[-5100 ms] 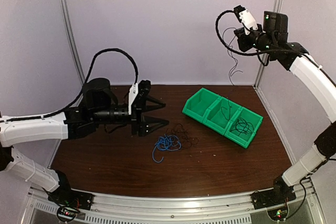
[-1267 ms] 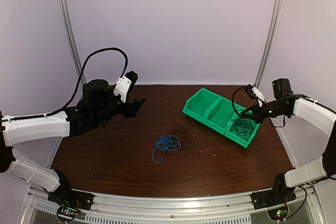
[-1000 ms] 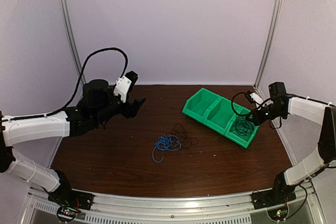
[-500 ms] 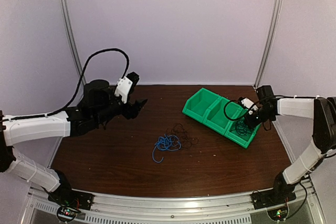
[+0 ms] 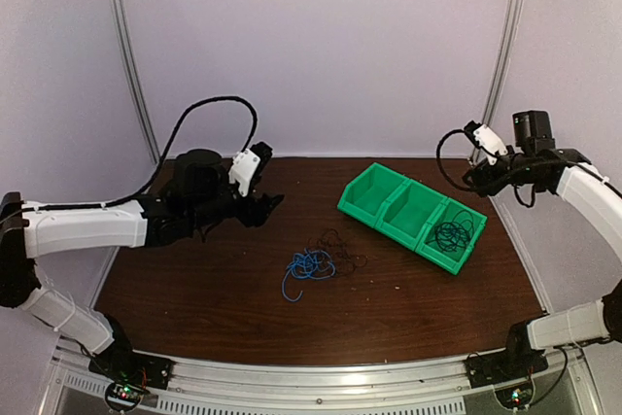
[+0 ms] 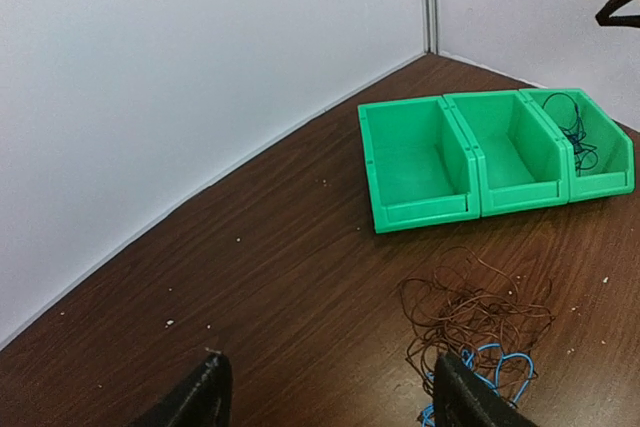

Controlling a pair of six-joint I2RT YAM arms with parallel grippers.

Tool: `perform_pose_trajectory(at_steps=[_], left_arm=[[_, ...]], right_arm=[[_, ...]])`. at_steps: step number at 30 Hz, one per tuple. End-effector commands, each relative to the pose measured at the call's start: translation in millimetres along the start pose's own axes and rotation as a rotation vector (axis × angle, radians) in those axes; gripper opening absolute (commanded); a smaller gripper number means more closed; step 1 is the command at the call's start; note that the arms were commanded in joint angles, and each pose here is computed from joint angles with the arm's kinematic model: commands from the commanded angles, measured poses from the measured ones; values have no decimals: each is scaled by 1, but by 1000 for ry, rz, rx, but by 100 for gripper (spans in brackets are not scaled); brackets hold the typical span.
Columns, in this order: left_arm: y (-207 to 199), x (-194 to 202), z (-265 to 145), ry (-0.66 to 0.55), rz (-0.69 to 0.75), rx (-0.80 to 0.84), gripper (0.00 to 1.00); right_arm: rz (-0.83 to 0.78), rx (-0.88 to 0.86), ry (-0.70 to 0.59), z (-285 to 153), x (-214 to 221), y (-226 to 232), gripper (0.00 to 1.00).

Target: Untangle the cables

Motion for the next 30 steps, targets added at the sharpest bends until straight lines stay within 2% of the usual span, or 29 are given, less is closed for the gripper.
perform_pose_trajectory(at_steps=[1,3,6,9,13,16,19,23,26,30], left_arm=[[-3,-18,7,-24,-56,41,70],[-3,-16,9,-12,-71,40,70],[-4,-12,11,15,-94,45,70],[-7,-1,17,93,-112,61,70],[-19,27,19,180,-213,83,69],[-31,50,19,185,-320,95,67],[-58,71,19,237,-396,212,62],[-85,99,10,315,-486,298,62],[-99,113,3,355,-530,350,60],[-114,130,1,402,-585,398,53]], right_arm=[[-35,-148,21,-16,-8,25,69],[-43,-233,-21,-12,-18,41,66],[-68,-358,-80,6,-33,77,55],[-92,-482,-115,22,-41,118,46],[-168,-616,-135,33,-40,175,42],[-267,-673,-98,43,-26,218,39],[-341,-727,-30,54,-8,256,38],[-430,-757,28,68,12,294,40],[-447,-790,29,77,19,314,45],[-418,-810,79,91,26,326,45]])
Point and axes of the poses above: each gripper's point midway between its finger pads, its own z axis out along the fingers, its own y axis along the line the jaws close on, x = y × z, the point moved 1 cm from there along -z, back along the fingers, and after that the axes turned 12 degrees about z, right-handed, at the moved point
